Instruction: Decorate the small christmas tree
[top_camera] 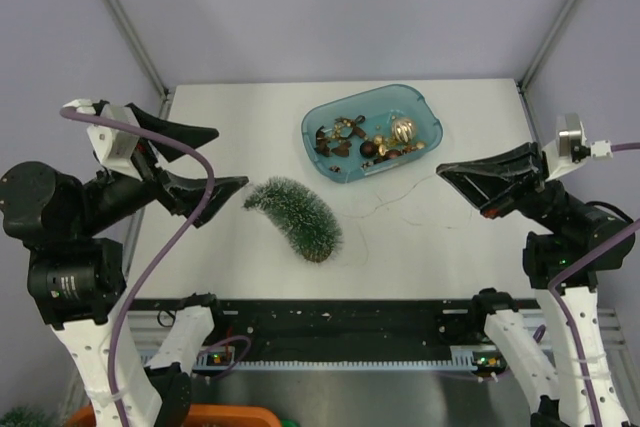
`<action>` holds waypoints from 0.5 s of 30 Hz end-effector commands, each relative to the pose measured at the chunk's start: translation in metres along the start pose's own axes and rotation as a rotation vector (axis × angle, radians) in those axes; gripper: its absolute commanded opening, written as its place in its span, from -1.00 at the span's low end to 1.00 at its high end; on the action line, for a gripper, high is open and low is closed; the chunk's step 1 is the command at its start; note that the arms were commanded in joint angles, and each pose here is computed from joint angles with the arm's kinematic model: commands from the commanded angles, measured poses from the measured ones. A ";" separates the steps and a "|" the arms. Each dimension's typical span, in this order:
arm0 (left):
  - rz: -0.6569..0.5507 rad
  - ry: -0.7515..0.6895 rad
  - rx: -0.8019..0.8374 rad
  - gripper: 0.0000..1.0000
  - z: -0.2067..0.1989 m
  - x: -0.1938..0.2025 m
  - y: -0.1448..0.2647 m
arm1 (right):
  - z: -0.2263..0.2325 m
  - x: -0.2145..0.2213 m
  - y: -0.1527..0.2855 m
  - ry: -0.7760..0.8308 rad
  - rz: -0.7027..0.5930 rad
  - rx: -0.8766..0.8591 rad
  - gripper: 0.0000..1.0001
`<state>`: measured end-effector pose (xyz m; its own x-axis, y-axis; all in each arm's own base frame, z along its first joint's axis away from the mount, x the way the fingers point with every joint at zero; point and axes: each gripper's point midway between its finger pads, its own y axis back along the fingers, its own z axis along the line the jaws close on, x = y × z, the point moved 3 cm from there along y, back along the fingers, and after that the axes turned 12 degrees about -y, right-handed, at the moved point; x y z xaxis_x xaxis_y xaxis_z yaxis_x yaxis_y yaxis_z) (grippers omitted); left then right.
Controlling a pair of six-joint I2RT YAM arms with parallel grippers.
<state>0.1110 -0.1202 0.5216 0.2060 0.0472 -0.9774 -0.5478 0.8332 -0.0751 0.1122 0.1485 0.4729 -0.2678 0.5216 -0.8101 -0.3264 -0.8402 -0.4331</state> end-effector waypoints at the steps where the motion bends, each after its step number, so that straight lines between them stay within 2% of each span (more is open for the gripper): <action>1: -0.105 0.034 0.038 0.97 -0.005 -0.038 -0.003 | 0.022 -0.004 -0.001 0.032 0.023 -0.087 -1.00; 7: -0.124 0.138 0.003 0.98 -0.007 -0.036 -0.002 | 0.004 0.014 0.004 -0.043 0.044 -0.044 -1.00; 10: -0.098 0.203 0.054 0.97 -0.020 -0.022 0.001 | -0.005 0.027 0.005 -0.114 0.059 -0.045 -1.00; 12: -0.086 0.198 0.069 0.98 -0.026 -0.011 0.003 | -0.007 0.033 0.005 -0.135 0.060 -0.060 -1.00; 15: -0.053 0.219 0.057 0.97 -0.021 0.003 0.001 | -0.010 0.041 -0.005 -0.143 0.079 -0.057 -1.00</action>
<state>0.0950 -0.1301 0.5216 0.0657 -0.1227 -0.9903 -0.5023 0.8535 -0.1391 0.1149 0.1615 0.4342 -0.4308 0.4737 -0.7681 -0.2770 -0.8795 -0.3871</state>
